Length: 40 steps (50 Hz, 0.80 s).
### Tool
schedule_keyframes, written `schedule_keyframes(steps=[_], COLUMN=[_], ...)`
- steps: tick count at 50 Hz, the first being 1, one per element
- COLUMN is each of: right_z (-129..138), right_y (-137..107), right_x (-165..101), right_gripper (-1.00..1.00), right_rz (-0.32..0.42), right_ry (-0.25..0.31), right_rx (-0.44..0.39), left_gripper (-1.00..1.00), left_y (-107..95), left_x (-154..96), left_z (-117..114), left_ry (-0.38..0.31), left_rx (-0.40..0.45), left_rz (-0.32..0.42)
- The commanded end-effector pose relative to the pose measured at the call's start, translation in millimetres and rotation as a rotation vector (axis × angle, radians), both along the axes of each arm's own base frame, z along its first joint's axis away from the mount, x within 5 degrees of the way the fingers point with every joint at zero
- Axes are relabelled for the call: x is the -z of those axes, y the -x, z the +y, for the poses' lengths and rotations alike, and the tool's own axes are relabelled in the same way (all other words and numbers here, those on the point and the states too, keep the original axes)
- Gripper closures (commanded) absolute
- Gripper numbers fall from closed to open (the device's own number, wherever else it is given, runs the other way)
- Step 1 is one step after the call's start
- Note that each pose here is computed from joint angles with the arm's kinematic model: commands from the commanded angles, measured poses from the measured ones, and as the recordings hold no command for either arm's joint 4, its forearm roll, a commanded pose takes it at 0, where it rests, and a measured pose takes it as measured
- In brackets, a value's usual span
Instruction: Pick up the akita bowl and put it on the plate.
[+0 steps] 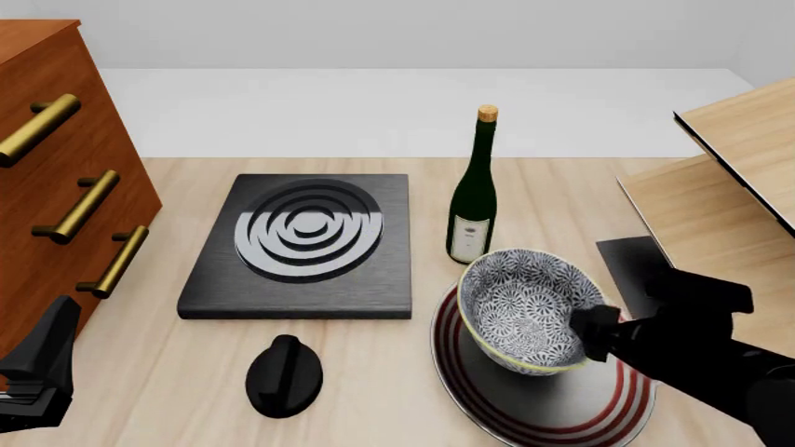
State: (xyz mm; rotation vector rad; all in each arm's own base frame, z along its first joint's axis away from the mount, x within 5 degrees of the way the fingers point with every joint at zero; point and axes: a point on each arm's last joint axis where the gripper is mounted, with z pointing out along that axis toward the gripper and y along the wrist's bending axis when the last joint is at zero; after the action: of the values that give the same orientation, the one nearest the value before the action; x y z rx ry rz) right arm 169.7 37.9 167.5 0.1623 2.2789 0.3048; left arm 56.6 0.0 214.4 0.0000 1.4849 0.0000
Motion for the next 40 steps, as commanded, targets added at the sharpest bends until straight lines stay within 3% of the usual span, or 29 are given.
schedule_keyframes(steps=[1, 40], right_z=[-3, -10], right_y=[2, 27], right_x=[-21, -109], right_gripper=[-1.0, -1.0], right_rz=[-0.037, -0.191], right_ry=[0.012, 0.184], right_rx=[-0.002, -0.13], left_gripper=[-1.0, -1.0], left_y=[0, 0], left_x=[0, 0], left_z=[0, 0], left_ry=[0.0, 0.0], left_rx=[0.0, 0.0], left_rz=[0.0, 0.0])
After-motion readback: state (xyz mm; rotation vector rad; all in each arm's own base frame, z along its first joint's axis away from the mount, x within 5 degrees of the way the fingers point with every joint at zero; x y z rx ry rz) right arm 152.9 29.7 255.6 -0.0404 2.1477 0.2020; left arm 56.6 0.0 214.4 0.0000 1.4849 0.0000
